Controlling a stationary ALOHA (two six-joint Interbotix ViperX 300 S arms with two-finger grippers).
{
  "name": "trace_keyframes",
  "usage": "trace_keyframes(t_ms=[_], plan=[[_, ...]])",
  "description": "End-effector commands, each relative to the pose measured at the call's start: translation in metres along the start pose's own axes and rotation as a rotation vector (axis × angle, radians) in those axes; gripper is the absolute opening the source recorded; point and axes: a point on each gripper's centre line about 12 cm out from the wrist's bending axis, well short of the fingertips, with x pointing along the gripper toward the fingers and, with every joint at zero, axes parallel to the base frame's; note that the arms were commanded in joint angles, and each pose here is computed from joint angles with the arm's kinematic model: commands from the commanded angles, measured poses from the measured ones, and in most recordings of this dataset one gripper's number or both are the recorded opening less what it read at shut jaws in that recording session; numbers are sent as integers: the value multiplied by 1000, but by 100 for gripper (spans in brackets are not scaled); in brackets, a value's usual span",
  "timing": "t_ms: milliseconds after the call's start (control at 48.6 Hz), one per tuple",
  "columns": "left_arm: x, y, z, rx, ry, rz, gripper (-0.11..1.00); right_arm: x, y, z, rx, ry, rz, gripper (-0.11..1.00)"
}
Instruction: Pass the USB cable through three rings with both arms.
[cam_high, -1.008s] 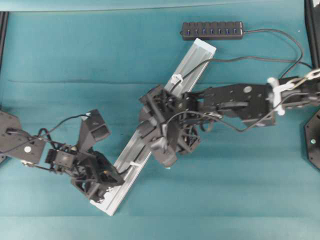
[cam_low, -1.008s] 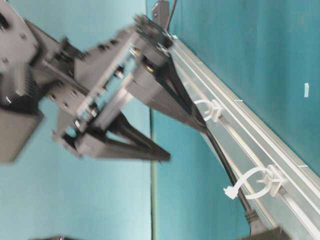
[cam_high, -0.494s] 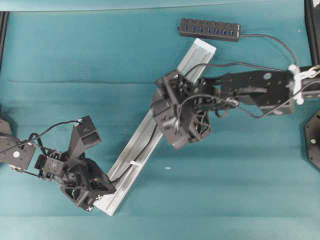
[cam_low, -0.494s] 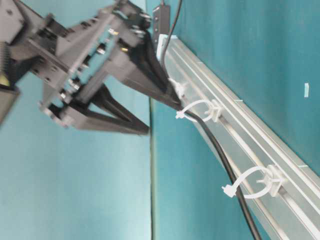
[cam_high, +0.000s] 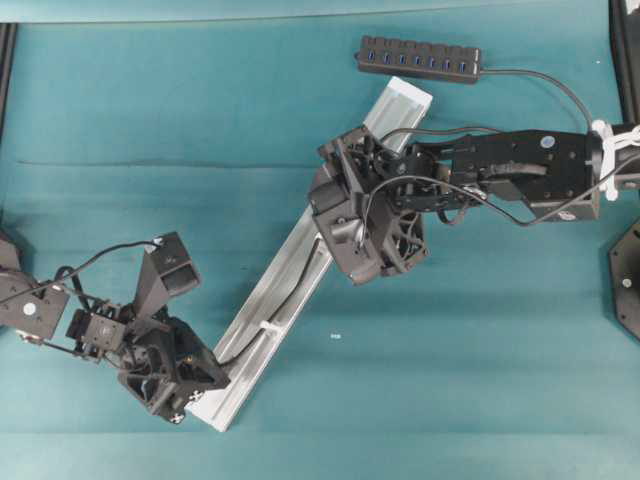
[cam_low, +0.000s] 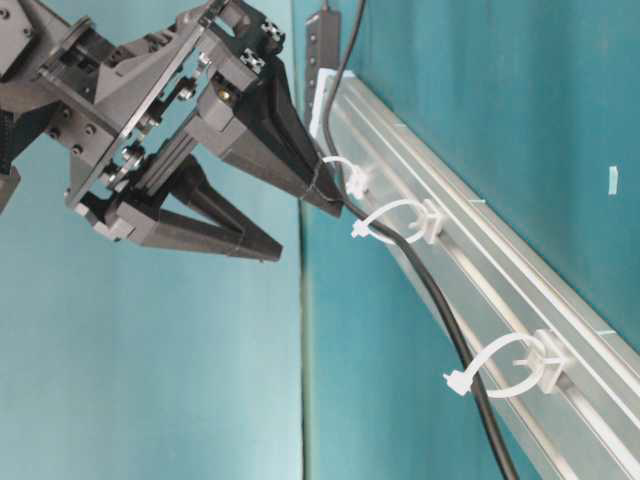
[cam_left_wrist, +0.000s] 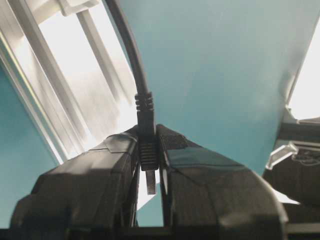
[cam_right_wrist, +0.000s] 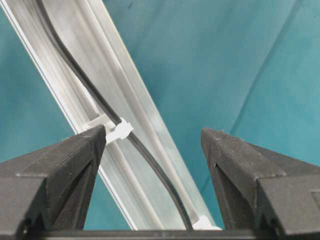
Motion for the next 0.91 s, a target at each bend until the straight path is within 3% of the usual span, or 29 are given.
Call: trace_keyframes(t_ms=[0,185,350,412,494,679,885], plan=[[-3,-11,5,10,-25,-48,10,-3,-3,4,11,-15,-13,83],[-3,-13,6,10,-34,-62,14,-3,-3,4,11,-15,-13,83],[-2,-14,7,12,-36,-65,59,-2,0,5,9,-16,-9,83],[-2,-15,8,27,-37,-66,78,-3,-1,7,5,-23,-13,83],[-3,-16,9,56,-41,-70,95,-2,0,9,2,-28,-14,83],[-7,-25,14,144,-62,-92,92,-3,4,13,10,-36,-8,83],[-37,-49,44,226,-182,-176,93,-20,-4,28,156,-107,-52,83]])
